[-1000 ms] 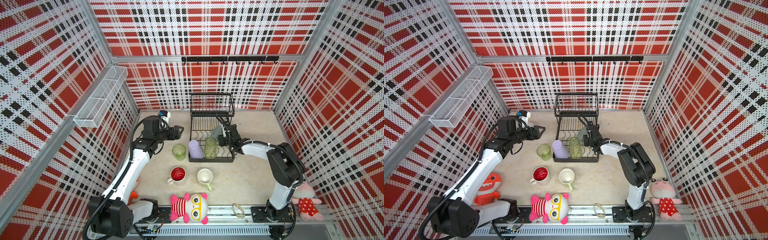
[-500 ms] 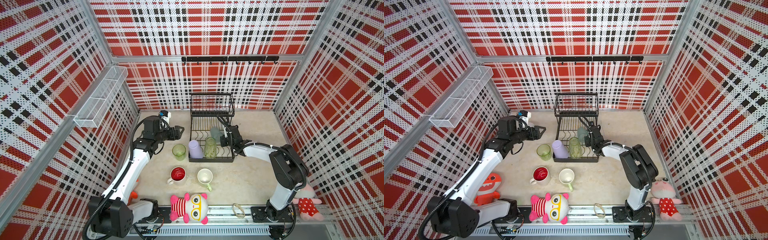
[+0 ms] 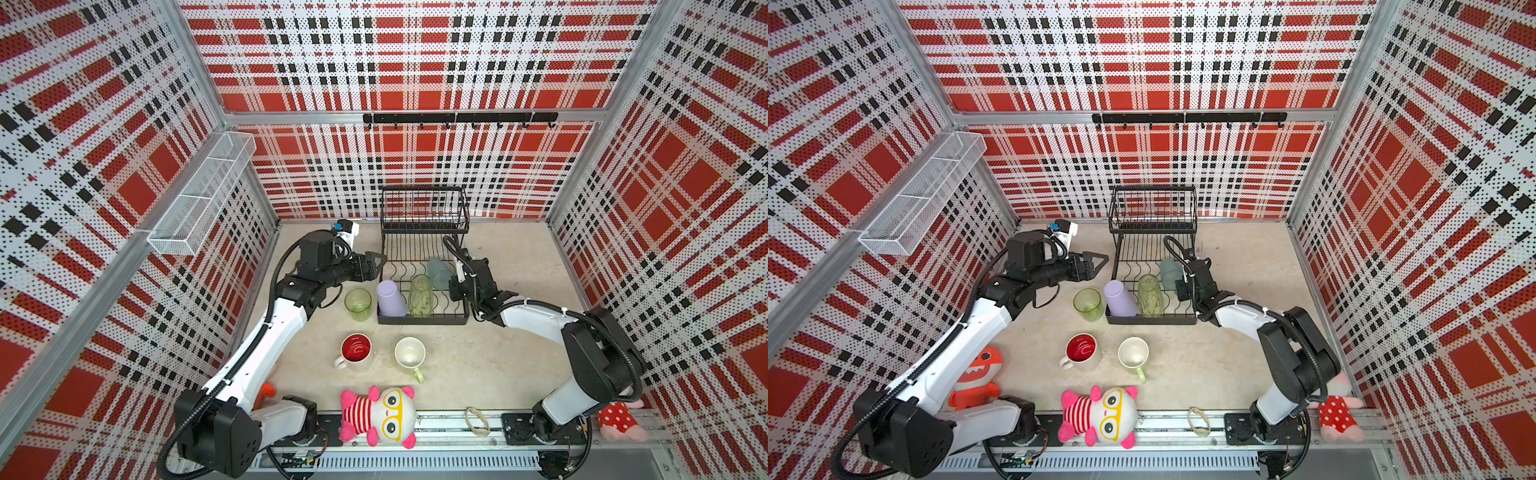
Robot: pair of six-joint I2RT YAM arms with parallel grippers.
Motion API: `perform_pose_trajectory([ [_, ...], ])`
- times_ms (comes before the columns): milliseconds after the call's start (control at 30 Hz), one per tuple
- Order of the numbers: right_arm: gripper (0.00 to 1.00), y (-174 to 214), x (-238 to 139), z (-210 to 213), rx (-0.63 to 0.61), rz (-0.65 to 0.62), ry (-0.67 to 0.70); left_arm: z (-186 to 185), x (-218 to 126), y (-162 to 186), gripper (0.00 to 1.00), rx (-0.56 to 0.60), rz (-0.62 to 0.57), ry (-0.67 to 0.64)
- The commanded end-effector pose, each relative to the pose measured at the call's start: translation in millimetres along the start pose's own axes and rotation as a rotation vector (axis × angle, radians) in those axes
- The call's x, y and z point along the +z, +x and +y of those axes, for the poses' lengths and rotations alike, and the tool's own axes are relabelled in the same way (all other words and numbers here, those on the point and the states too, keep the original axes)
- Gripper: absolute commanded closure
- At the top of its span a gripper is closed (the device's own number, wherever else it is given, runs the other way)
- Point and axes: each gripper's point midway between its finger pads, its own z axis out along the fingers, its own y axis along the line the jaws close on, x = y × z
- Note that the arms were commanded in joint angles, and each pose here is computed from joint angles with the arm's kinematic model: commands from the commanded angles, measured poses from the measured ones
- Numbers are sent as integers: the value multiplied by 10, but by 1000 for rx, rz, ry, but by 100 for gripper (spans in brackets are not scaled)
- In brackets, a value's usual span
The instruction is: Load the cups into the dish rack
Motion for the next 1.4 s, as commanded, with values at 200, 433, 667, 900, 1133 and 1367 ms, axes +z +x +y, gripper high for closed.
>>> perform_pose_trajectory([
  [200,100,-455,-1102,-209,-83,-368,31,-1355,-342,-533,13,-104,-168,497],
  [433,100,-688,-2041,-271,-257,-888,85,-1788,97,-453,7,-84,-46,579],
  [667,100,-810,-2285,-57,-476,-1069,86,-1658,641,-391,5,-84,41,468],
  [900,100,-856,-2347,81,-578,-1118,62,-1752,761,-170,5,-45,158,536],
  [1133,100,-911,-2313,127,-629,-1116,69,-1807,842,18,6,-2,228,555],
  [1367,100,-994,-2261,140,-642,-1114,84,-1953,890,132,11,14,262,601],
])
